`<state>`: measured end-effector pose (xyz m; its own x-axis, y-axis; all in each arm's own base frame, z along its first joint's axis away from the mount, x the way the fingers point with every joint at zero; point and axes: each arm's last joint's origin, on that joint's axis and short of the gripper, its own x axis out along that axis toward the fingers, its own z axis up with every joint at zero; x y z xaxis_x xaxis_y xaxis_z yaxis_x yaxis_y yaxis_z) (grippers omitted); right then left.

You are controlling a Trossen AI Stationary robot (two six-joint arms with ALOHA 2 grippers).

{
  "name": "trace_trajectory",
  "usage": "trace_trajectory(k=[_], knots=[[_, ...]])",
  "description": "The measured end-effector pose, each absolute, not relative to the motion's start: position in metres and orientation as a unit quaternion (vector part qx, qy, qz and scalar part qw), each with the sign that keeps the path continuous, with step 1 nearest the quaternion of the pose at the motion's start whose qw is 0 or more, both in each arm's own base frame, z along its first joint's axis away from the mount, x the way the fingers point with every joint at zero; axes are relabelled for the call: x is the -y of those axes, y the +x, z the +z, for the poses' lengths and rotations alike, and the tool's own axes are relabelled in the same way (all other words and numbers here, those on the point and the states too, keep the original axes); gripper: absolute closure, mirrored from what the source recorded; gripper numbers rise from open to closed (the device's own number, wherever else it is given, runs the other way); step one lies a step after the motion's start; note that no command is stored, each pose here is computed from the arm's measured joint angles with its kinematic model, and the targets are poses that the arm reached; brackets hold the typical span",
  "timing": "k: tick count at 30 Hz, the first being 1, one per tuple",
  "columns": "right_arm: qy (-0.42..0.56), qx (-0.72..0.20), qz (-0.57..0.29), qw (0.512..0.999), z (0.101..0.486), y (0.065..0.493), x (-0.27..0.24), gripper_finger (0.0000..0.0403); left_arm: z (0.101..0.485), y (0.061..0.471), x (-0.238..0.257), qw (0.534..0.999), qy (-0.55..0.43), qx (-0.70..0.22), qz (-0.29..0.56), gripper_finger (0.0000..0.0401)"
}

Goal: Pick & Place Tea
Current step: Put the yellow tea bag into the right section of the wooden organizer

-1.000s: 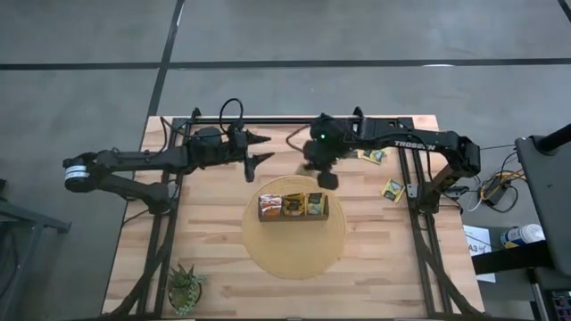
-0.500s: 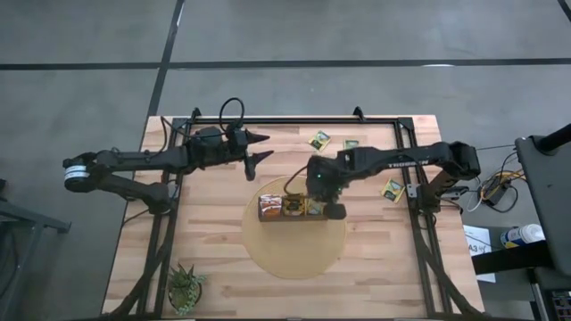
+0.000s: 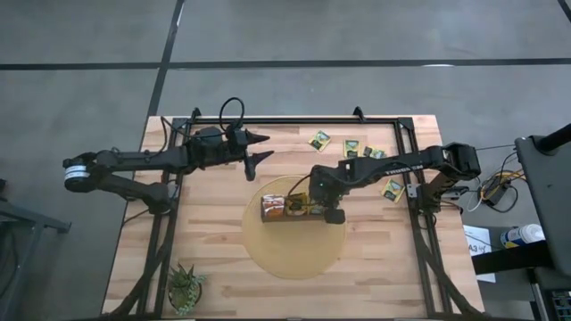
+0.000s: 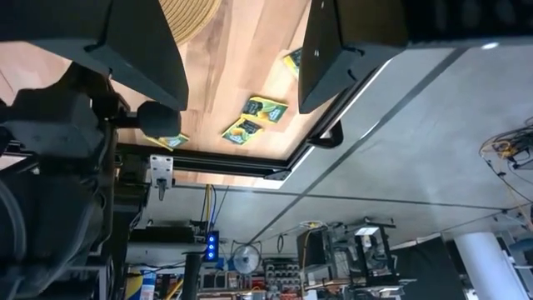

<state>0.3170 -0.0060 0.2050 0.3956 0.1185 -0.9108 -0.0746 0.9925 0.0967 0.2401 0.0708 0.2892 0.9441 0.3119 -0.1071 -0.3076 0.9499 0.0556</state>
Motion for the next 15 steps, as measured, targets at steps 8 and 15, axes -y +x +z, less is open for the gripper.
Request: trace_trajectory(k=[8,15], knots=[[0.023,-0.557,0.060,0.828,0.193,0.311,0.006,0.0394,0.290,0.240,-0.071,0.986,0.019,-0.054,0.157,0.0179],[0.026,-0.554,0.062,0.830,0.183,0.308,0.005,0.0394,0.290,0.240,-0.071,0.986,0.018,-0.054,0.157,0.0179]])
